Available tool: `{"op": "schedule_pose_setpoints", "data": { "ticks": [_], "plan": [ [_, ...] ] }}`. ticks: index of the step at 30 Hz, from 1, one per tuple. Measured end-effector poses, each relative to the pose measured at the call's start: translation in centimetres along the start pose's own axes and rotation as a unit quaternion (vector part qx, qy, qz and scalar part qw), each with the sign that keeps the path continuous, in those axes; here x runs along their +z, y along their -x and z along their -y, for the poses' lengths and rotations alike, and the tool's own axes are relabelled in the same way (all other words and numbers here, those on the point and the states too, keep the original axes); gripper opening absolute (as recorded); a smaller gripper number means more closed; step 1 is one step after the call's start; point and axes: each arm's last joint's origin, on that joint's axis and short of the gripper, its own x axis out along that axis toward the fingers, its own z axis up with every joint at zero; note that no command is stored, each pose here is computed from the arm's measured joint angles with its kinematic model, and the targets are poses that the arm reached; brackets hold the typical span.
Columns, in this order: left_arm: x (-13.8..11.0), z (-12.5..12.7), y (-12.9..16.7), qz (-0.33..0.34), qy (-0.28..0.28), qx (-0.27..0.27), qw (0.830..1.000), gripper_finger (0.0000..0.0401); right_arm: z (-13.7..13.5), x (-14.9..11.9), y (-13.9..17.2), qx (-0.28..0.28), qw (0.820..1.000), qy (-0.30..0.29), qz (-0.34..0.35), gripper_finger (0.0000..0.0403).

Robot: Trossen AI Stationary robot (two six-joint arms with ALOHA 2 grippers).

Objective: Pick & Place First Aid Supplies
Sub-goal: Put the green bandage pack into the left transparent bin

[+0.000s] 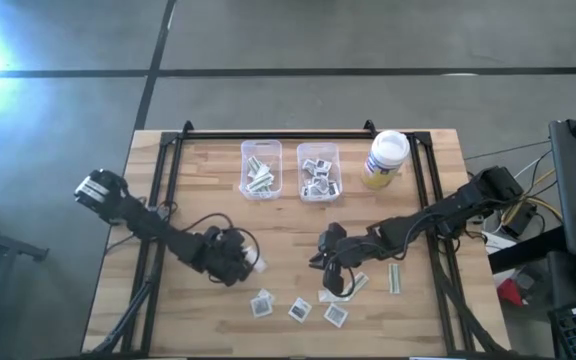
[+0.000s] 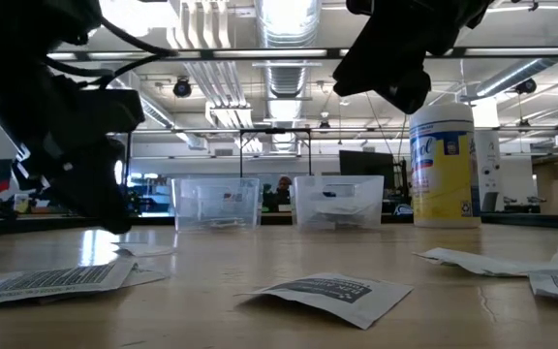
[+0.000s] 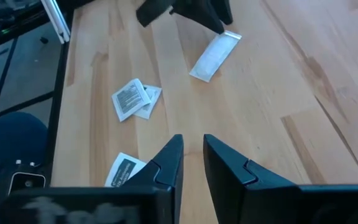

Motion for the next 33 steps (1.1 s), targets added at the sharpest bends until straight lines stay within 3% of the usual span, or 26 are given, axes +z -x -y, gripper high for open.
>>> {"op": "schedule_pose_setpoints", "data": {
  "ticks": [5, 13, 24, 33],
  "plan": [
    [0.8, -0.1, -0.3, -0.004, -0.020, 0.003, 1.000, 0.0108, 0.0, 0.0, 0.0, 0.000, 1.000, 0.000, 0.000, 0.0066],
    [2.4, -0.1, -0.4, -0.064, -0.054, -0.034, 0.996, 0.0111, 0.0, 0.0, 0.0, 0.000, 1.000, 0.002, 0.000, 0.0057],
    [4.4, -0.2, -0.7, -0.136, -0.056, -0.056, 0.988, 0.0188, 0.0, 0.0, 0.0, 0.000, 1.000, 0.002, 0.001, 0.0054],
    [5.8, -0.3, 0.0, -0.175, -0.062, -0.029, 0.982, 0.0197, 0.0, 0.0, 0.0, 0.000, 1.000, 0.002, 0.001, 0.0054]
  ]
}}
